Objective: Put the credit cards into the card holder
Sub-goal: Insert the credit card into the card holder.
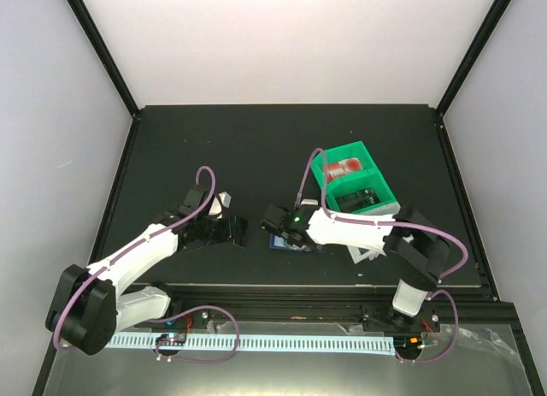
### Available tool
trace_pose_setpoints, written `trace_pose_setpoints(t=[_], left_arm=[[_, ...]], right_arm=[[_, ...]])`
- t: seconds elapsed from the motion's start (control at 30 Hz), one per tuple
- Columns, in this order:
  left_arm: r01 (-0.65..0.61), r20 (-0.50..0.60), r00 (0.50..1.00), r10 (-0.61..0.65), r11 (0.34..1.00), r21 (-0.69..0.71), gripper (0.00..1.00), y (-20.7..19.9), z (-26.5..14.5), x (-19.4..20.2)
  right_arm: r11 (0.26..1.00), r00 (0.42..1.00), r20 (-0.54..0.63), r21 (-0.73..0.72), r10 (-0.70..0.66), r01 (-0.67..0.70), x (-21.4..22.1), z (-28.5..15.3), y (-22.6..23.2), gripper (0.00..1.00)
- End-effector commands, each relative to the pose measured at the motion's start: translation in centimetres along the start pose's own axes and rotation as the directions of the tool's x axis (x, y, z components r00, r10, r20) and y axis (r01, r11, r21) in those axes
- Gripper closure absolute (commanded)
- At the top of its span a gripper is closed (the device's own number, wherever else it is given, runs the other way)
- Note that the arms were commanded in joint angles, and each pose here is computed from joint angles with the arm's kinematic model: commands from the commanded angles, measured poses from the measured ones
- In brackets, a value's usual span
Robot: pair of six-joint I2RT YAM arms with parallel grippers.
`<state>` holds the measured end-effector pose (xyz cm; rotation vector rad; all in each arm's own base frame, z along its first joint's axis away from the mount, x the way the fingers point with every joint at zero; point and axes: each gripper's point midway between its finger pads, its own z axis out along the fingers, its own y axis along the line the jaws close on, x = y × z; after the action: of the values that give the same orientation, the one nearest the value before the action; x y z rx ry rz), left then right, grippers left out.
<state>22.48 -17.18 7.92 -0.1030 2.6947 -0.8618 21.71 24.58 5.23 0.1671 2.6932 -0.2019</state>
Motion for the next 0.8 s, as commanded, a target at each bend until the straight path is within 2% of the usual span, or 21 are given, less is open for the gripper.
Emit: trace_pose_setpoints(t=[0.0, 0.17, 0.27, 0.37, 0.63, 0.77], left_arm=[[-0.002, 0.013, 1.000, 0.001, 0.999, 0.039, 0.99, -0.9, -0.2, -0.5], [-0.004, 0.023, 1.000, 0.003, 0.999, 0.054, 0.99, -1.2, -0.6, -0.5], [-0.002, 0.047, 0.999, 0.000, 0.999, 0.048, 0.98, -1.2, -1.0, -0.7], [0.005, 0.067, 0.998, -0.009, 0.999, 0.046, 0.98, -1.2, -1.1, -1.0], [0.037, 0.065, 0.997, -0.042, 0.997, 0.074, 0.98, -1.7, -1.0, -1.0], [0.050, 0.061, 0.997, -0.055, 0.996, 0.077, 0.98, -1.7, -0.8, -0.8]], right_arm=[[0.985, 0.998, -0.040, -0.168, -0.049, 0.041, -0.1, 1.2, 1.3, 0.99], [0.932, 0.986, -0.085, -0.345, -0.146, 0.108, 0.2, 2.9, 2.1, 0.99], [0.897, 0.977, -0.070, -0.413, -0.203, 0.157, 0.0, 3.6, 3.0, 0.99], [0.885, 0.969, -0.060, -0.424, -0.239, 0.192, -0.4, 3.7, 3.9, 0.99], [0.849, 0.974, -0.036, -0.499, -0.222, 0.175, -1.8, 2.0, 6.2, 0.99], [0.856, 0.970, -0.042, -0.481, -0.240, 0.191, -1.6, 2.2, 5.7, 0.99]])
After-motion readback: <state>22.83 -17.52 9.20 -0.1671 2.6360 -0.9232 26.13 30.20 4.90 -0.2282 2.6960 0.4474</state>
